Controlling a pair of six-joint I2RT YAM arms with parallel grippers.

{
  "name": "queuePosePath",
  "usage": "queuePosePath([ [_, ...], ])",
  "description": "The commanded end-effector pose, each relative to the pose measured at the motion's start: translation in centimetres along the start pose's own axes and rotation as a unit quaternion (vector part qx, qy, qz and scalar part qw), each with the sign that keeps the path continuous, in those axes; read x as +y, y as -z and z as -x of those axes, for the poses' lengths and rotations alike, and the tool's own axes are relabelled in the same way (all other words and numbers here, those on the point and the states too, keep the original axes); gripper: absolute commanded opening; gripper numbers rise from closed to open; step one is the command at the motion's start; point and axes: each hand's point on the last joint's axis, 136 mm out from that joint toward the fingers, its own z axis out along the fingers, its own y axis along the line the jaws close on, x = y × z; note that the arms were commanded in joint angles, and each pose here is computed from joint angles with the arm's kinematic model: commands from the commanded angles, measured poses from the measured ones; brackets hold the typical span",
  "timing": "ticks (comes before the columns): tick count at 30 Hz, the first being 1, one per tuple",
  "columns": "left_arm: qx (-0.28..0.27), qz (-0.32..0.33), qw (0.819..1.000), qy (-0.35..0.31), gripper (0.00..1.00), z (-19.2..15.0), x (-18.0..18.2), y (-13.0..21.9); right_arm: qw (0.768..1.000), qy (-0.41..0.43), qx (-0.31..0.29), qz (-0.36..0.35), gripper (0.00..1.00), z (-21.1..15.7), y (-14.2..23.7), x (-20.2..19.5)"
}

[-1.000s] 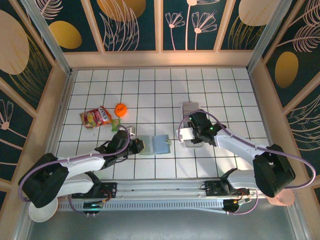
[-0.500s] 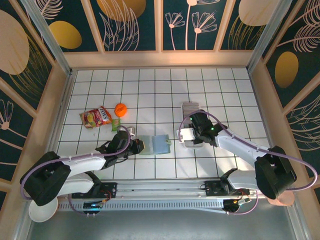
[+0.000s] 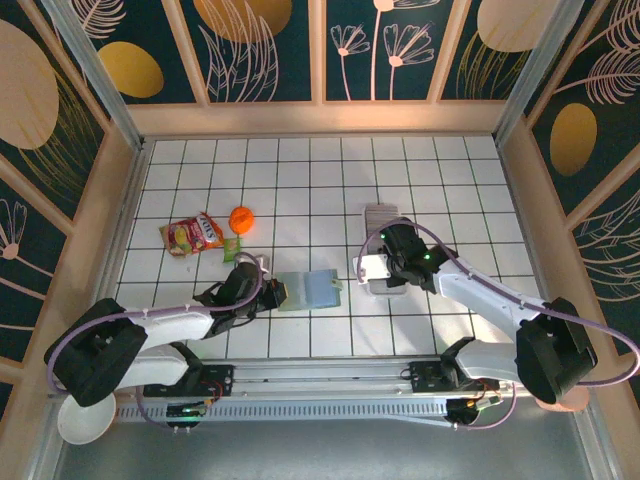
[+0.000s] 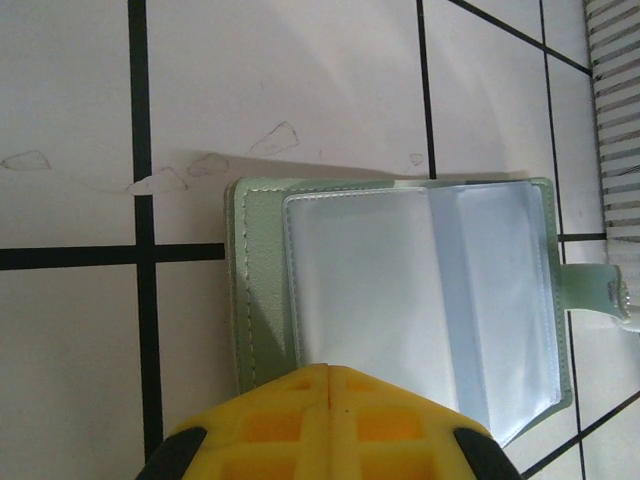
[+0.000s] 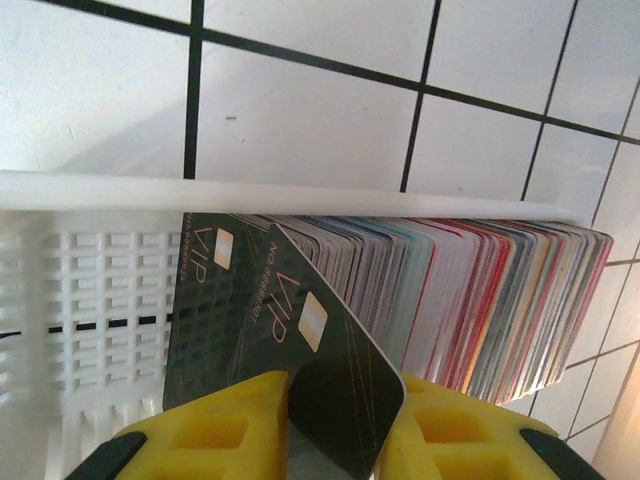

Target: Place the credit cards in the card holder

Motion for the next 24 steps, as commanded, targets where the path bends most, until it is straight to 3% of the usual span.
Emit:
queuePosePath([
  [1, -0.007, 0.005, 1.000, 0.000, 0.00, 0.0, 0.6, -0.2, 1.000, -0.013, -0.019, -0.011, 0.25, 1.0, 1.5, -1.0],
  [8, -0.002, 0.009, 1.000, -0.002, 0.00, -0.2, 0.9, -0.5, 0.999, -0.028, -0.038, -0.003, 0.15, 2.0, 3.0, -0.2],
  [13, -0.002, 0.002, 1.000, -0.005, 0.00, -0.1, 0.4, -0.3, 0.994, -0.080, -0.069, 0.029, 0.00, 3.9, 5.0, 1.1],
  [17, -0.012, 0.001, 1.000, -0.006, 0.00, 0.3, 0.3, 0.1, 0.986, -0.136, -0.090, 0.026, 0.00, 5.3, 6.9, 0.9],
  [20, -0.015, -0.001, 1.000, -0.007, 0.00, 0.5, 0.1, 0.3, 0.962, -0.221, -0.163, 0.012, 0.00, 8.8, 9.6, -1.6],
  [22, -0.016, -0.001, 1.000, -0.007, 0.00, 0.5, 0.1, 0.3, 0.926, -0.309, -0.217, -0.009, 0.00, 11.4, 11.4, -4.4],
  [24, -0.016, 0.000, 1.000, -0.004, 0.00, 0.5, 0.1, 0.3, 0.869, -0.418, -0.267, 0.000, 0.00, 13.6, 12.7, -6.7],
])
